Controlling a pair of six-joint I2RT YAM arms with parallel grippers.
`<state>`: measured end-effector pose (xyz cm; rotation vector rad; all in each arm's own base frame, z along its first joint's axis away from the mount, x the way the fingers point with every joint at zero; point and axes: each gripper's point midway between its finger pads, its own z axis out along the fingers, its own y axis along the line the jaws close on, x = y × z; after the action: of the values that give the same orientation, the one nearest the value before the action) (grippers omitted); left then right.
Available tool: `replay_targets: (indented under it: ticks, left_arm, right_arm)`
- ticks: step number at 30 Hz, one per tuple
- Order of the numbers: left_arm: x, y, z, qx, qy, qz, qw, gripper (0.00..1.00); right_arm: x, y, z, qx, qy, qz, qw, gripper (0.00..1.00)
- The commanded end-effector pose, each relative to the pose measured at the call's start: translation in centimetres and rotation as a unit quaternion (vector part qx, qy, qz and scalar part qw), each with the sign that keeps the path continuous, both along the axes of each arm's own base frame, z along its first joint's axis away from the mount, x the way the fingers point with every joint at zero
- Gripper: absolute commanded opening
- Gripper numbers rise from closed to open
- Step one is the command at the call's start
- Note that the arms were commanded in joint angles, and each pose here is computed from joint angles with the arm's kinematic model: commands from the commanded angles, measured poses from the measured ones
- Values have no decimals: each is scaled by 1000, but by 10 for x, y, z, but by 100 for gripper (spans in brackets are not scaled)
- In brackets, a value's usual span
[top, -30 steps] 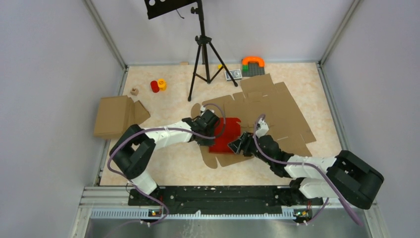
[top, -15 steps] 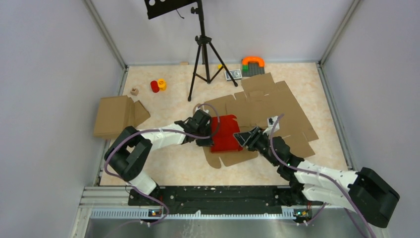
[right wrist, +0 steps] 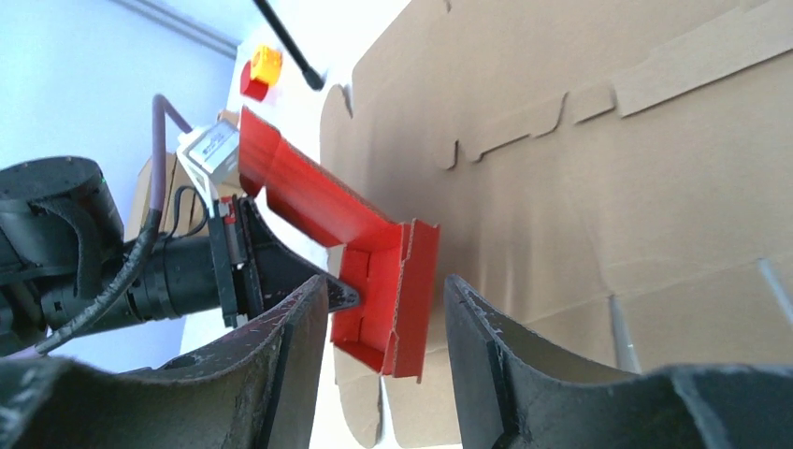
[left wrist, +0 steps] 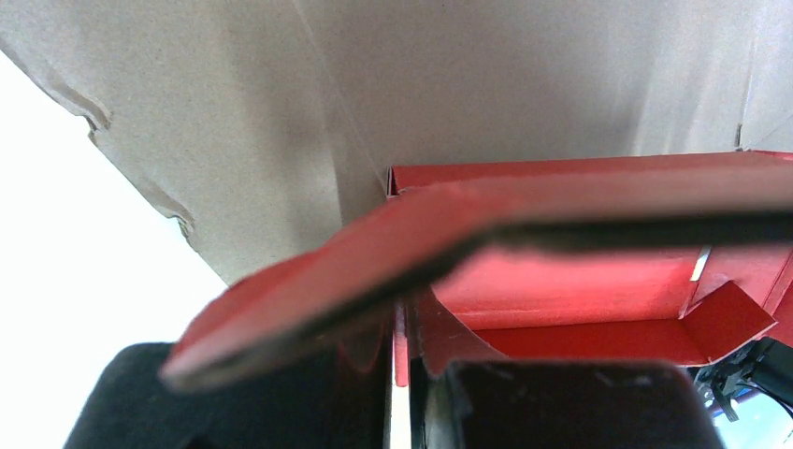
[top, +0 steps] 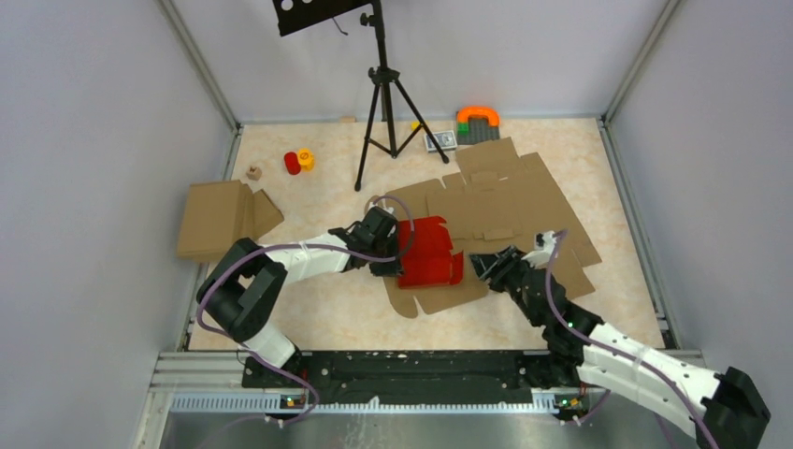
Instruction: Fold the paper box
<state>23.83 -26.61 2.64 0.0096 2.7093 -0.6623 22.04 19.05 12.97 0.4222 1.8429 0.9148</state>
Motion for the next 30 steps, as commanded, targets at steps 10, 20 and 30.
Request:
replay_targets:
  ticks: [10, 20, 30]
  left_arm:
    - [-6, 4, -1, 5, 7, -9, 1000, 0]
    - [-8, 4, 3, 1, 6, -9, 1000, 0]
    - [-8, 3, 4, -1, 5, -11, 1000, 0]
  right_arm:
    - [-9, -31, -43, -98, 44, -30, 994, 38]
    - [2, 28, -21, -61, 1, 69, 996, 44]
    - [3, 50, -21, -56, 8, 109, 992, 43]
